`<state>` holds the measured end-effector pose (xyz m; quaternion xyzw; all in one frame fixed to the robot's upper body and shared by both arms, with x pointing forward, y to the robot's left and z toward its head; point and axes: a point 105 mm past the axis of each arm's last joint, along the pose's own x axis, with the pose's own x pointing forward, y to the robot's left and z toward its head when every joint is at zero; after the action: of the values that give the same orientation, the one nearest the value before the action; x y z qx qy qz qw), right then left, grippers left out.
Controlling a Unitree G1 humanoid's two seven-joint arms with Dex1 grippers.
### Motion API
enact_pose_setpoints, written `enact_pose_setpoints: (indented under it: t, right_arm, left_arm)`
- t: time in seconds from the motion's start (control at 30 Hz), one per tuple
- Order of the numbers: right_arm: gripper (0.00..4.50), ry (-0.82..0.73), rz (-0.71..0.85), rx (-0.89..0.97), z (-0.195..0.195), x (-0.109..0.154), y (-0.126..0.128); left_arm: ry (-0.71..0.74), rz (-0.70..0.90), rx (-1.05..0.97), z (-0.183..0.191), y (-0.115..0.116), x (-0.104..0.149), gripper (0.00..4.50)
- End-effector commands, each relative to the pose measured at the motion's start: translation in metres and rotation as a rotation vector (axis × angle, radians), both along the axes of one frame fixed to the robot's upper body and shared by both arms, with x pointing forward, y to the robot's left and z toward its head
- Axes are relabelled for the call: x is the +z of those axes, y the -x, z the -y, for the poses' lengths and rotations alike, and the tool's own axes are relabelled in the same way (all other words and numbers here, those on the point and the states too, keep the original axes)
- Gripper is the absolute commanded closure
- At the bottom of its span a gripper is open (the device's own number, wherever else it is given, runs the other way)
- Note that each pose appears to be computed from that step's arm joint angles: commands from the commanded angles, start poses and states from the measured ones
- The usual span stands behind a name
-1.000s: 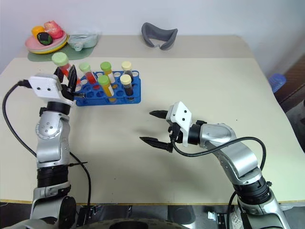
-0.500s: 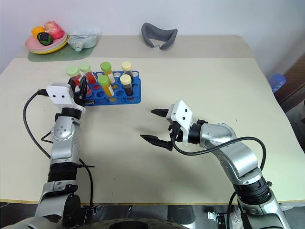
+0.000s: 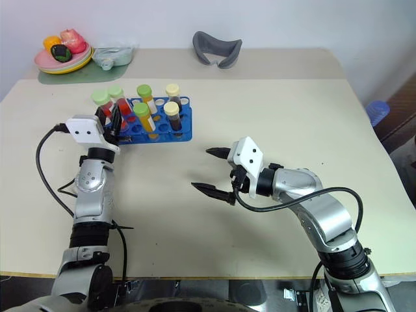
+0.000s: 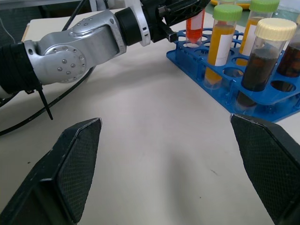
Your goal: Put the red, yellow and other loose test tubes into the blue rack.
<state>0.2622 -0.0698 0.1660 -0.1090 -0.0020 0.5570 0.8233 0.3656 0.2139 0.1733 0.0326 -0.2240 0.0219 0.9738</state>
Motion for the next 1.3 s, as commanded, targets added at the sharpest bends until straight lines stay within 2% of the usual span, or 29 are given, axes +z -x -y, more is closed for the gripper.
enact_pose_setpoints:
  t: [0.03, 0.47, 0.67, 0.87, 0.97, 1.0, 1.07, 1.3]
  right_arm:
    - [0.00, -0.017, 0.040, 0.006, 0.000, 0.008, 0.003]
    - [0.00, -0.025, 0.032, 0.014, -0.004, 0.007, 0.004]
    - [0.00, -0.029, 0.033, 0.005, -0.002, 0.007, 0.004]
    - [0.00, -0.035, 0.042, -0.042, 0.009, 0.010, -0.004]
    - [0.00, -0.038, 0.044, -0.053, 0.013, 0.011, -0.006]
    - [0.00, -0.029, 0.039, -0.083, 0.024, 0.012, -0.011]
    - [0.00, 0.006, 0.034, -0.155, 0.050, 0.012, -0.020]
    - [0.00, 0.051, 0.022, -0.387, 0.124, 0.009, -0.043]
  left_arm:
    - [0.030, -0.006, -0.012, 0.002, 0.005, 0.000, 3.68]
    - [0.014, -0.026, -0.020, 0.010, 0.002, 0.003, 3.68]
    - [0.020, -0.012, -0.030, 0.009, 0.007, 0.012, 0.83]
    - [-0.006, -0.005, -0.082, -0.011, 0.034, 0.030, 0.83]
    - [-0.015, -0.016, -0.094, -0.016, 0.040, 0.035, 0.83]
    - [-0.047, -0.050, -0.113, -0.033, 0.052, 0.036, 0.83]
    - [-0.115, -0.150, -0.156, -0.058, 0.074, 0.032, 0.83]
    - [-0.240, -0.395, -0.164, -0.092, 0.113, -0.002, 0.83]
